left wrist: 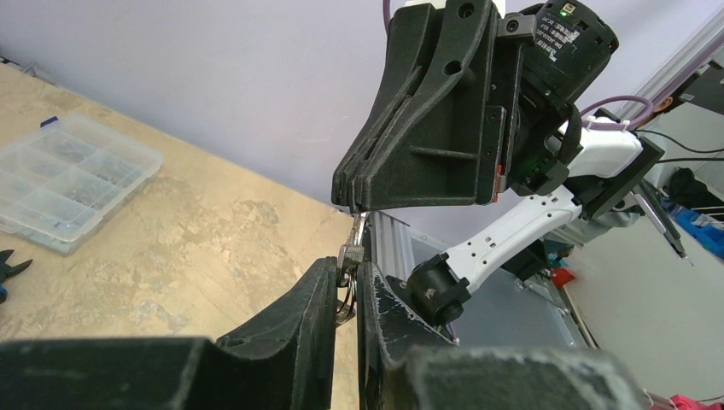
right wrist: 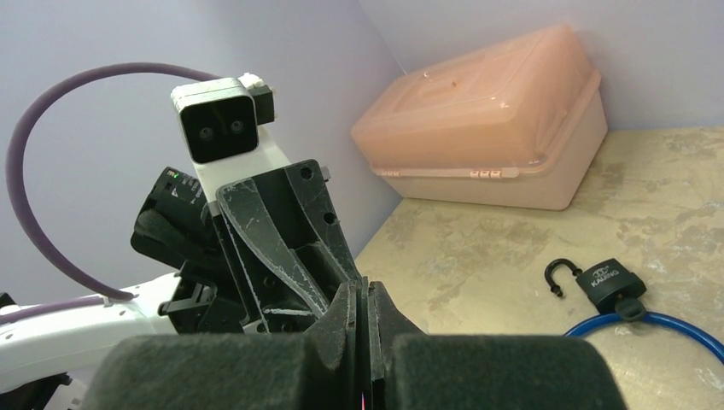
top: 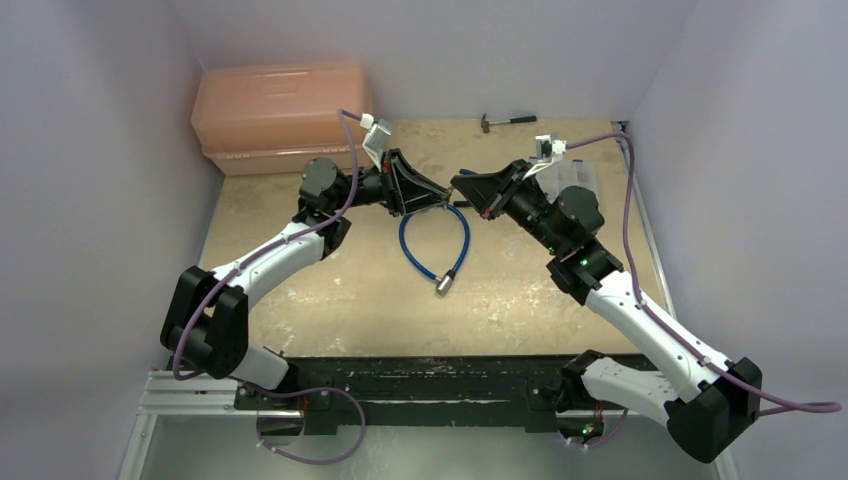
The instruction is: Unlock with the key
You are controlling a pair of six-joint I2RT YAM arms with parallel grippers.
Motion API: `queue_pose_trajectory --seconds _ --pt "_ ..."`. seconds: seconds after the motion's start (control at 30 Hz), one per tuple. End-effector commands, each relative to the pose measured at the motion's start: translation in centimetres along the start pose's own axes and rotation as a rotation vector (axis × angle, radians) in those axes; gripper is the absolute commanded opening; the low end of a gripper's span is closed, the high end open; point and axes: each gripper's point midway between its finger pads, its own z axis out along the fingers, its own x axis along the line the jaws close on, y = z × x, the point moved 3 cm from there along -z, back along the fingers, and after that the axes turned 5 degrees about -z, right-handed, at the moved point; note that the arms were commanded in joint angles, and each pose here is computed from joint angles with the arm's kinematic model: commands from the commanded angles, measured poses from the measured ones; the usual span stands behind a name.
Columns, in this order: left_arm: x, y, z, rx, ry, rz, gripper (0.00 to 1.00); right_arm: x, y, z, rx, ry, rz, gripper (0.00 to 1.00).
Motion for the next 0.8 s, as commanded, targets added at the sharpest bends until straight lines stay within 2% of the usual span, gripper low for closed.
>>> queue_pose_trajectory --seconds 0.0,0.13,0.2,0.27,0.3,0.33,0.5,0.67,0.77 --pt "-1.8 1.5 0.6 -0.013 -0.067 0.074 0.0 -0.4 -0.6 0.0 0.009 0.001 -0.025 0.0" --pt "-1.5 1.6 0.7 -0.02 -0.047 0.066 0.0 -0.4 -0.7 0.1 0.021 0.001 -0.024 0.0" --pt "-0.6 1.6 0.7 -0.016 -0.007 0.06 0.0 -0.5 -0.6 0.2 0.03 -0.018 -0.024 0.26" --pt "0.5 1.4 0.8 -0.006 0.047 0.052 0.0 -0.4 -0.5 0.1 0.035 -0.021 -0.026 0.6" --pt "0.8 1.4 0.9 -0.001 0.065 0.049 0.0 -0.4 -0.3 0.0 0.033 -0.027 -0.022 0.73" --pt "1.0 1.3 0.9 0.003 0.076 0.044 0.0 -0.6 -0.1 -0.1 0.027 -0.048 -0.016 0.8" --pt "1.5 1.3 0.8 0.002 0.106 0.044 0.0 -1.2 1.0 -0.8 0.003 -0.14 -0.017 0.85" --pt "3.1 1.4 0.8 0.014 0.21 0.049 0.0 -2.7 1.8 -2.1 -0.03 -0.279 -0.001 0.89" --pt "3.9 1.6 0.6 0.014 0.28 0.055 0.0 -3.4 2.0 -2.9 -0.042 -0.35 0.017 0.98"
